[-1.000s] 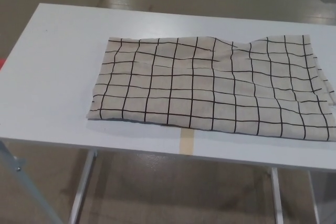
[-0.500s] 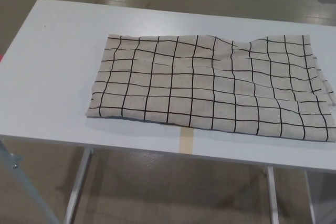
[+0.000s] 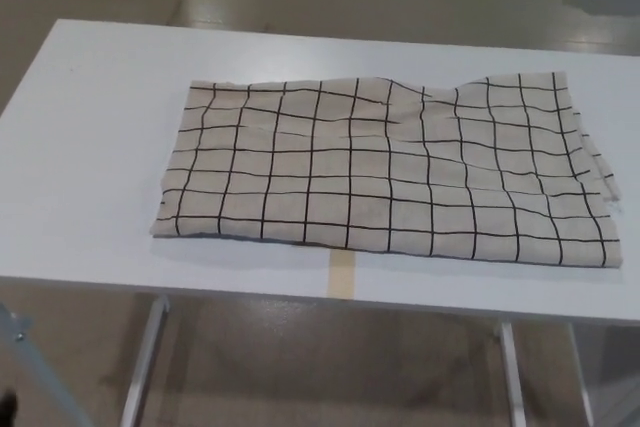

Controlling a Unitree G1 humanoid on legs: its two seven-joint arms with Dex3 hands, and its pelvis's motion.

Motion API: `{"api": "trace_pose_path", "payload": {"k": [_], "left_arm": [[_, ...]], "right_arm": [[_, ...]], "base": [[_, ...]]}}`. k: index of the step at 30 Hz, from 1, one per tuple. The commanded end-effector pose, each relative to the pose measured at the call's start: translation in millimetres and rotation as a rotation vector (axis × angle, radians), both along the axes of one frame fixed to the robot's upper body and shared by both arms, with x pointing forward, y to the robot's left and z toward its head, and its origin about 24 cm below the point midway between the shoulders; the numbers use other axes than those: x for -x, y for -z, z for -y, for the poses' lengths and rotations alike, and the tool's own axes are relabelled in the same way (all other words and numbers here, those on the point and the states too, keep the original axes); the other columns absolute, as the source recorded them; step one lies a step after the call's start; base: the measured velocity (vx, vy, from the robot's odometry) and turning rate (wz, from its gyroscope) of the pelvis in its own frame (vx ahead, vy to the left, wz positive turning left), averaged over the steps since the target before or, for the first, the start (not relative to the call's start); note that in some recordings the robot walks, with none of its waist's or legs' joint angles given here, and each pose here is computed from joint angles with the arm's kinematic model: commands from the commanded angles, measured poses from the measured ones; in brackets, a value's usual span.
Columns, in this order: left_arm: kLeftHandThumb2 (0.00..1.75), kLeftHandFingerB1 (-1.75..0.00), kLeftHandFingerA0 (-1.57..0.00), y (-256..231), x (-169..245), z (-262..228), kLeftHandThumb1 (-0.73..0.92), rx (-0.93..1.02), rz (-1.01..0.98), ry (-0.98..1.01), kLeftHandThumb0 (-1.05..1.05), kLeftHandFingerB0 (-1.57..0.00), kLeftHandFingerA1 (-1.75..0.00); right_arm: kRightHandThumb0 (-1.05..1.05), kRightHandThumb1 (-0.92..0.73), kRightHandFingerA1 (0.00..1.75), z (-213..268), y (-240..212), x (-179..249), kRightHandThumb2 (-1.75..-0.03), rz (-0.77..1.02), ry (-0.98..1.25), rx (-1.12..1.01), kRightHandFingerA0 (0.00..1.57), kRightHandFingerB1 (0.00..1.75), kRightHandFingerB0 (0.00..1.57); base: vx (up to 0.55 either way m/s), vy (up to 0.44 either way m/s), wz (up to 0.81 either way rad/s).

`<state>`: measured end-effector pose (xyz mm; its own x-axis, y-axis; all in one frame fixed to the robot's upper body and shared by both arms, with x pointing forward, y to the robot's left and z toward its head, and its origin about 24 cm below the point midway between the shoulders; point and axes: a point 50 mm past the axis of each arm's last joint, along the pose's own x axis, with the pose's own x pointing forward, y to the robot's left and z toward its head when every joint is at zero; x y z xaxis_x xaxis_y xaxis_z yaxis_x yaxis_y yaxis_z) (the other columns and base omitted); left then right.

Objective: Use the left hand to fold a white towel with checkered patterns in half.

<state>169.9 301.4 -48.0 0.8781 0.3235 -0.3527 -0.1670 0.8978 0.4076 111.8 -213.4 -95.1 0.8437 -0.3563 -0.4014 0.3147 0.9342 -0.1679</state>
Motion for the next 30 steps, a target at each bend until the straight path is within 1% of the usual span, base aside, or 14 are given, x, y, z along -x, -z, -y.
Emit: {"api": "trace_pose_path", "payload": {"k": [1, 2, 3, 5, 11, 12, 13, 14, 15, 25, 26, 28, 29, 30], "left_arm": [[0.59, 0.0, 0.0, -40, -14, -26, 0.43, 0.015, 0.222, 0.007, -0.69, 0.0, 0.0], [0.6, 0.0, 0.0, -23, -9, -29, 0.45, 0.073, 0.132, -0.031, -0.72, 0.0, 0.0], [0.61, 0.0, 0.0, -13, -4, -29, 0.47, 0.112, 0.084, -0.053, -0.71, 0.0, 0.0], [0.62, 0.0, 0.0, 7, 14, -31, 0.51, 0.195, 0.001, -0.089, -0.76, 0.0, 0.0], [0.58, 0.0, 0.0, 24, 46, -28, 0.59, 0.341, -0.076, -0.097, -0.75, 0.0, 0.0], [0.63, 0.0, 0.0, 21, 49, -28, 0.51, 0.365, -0.057, -0.094, -0.74, 0.0, -0.07], [0.66, -0.06, 0.0, 20, 46, -28, 0.51, 0.36, -0.042, -0.095, -0.95, 0.0, -0.14], [0.66, -0.06, 0.0, 18, 43, -27, 0.51, 0.353, -0.027, -0.096, -0.95, 0.0, -0.14], [0.6, 0.0, 0.0, 11, 37, -26, 0.48, 0.281, 0.037, -0.105, -0.66, 0.0, 0.0], [0.56, 0.0, 0.0, -61, 1, -15, 0.43, -0.052, 0.419, 0.029, -0.63, 0.0, 0.0], [0.6, 0.0, 0.0, -71, -5, -13, 0.53, -0.097, 0.467, 0.05, -0.88, 0.0, -0.06], [0.64, 0.0, 0.0, -90, -13, -9, 0.54, -0.174, 0.552, 0.083, -0.9, 0.0, -0.07], [0.64, 0.0, 0.0, -93, -15, -8, 0.54, -0.189, 0.565, 0.088, -0.9, 0.0, -0.07], [0.64, 0.0, 0.0, -112, -24, -2, 0.45, -0.267, 0.646, 0.135, -0.73, 0.0, 0.0]], "right_arm": [[-0.41, -0.68, 0.31, -18, -5, -26, -0.61, 0.108, -0.112, -0.025, 0.18, 0.28, 0.13], [-0.5, -0.63, 0.35, -19, -6, -34, -0.71, 0.116, -0.116, -0.007, 0.14, 0.34, 0.14], [-0.46, -0.68, 0.31, -19, -7, -39, -0.62, 0.121, -0.118, 0.002, 0.18, 0.28, 0.14], [-0.46, -0.68, 0.31, -20, -6, -43, -0.62, 0.127, -0.112, 0.012, 0.19, 0.28, 0.15], [-0.46, -0.67, 0.31, -18, -4, -42, -0.61, 0.136, -0.083, 0.018, 0.2, 0.28, 0.15], [-0.46, -0.67, 0.32, -15, -4, -41, -0.61, 0.138, -0.072, 0.026, 0.2, 0.29, 0.15], [-0.46, -0.67, 0.32, -14, -4, -40, -0.61, 0.139, -0.066, 0.031, 0.21, 0.29, 0.15], [-0.46, -0.67, 0.32, -12, -4, -40, -0.61, 0.14, -0.06, 0.037, 0.21, 0.29, 0.15], [-0.46, -0.67, 0.32, -10, -4, -37, -0.61, 0.135, -0.057, 0.037, 0.21, 0.29, 0.15], [-0.46, -0.66, 0.31, -4, 2, -17, -0.61, 0.097, -0.063, 0.037, 0.19, 0.28, 0.14], [-0.45, -0.66, 0.32, -4, 2, -15, -0.6, 0.093, -0.06, 0.041, 0.19, 0.28, 0.15], [-0.45, -0.66, 0.32, -3, 3, -14, -0.61, 0.089, -0.055, 0.046, 0.2, 0.29, 0.15], [-0.45, -0.66, 0.32, -2, 3, -13, -0.61, 0.088, -0.055, 0.047, 0.2, 0.29, 0.15], [-0.44, -0.66, 0.32, -2, 2, -12, -0.61, 0.086, -0.059, 0.04, 0.2, 0.28, 0.15]], "base": [[0.0, 0.0, 0.0], [0.0, 0.0, 0.0], [0.0, 0.0, 0.0], [0.0, 0.0, 0.0], [0.0, 0.0, 0.0], [0.0, 0.0, 0.0], [0.0, 0.0, 0.0], [0.0, 0.0, 0.0], [0.0, 0.0, 0.0], [0.0, 0.0, 0.0], [0.0, 0.0, 0.0], [0.0, 0.0, 0.0], [0.0, 0.0, 0.0], [0.0, 0.0, 0.0]]}}
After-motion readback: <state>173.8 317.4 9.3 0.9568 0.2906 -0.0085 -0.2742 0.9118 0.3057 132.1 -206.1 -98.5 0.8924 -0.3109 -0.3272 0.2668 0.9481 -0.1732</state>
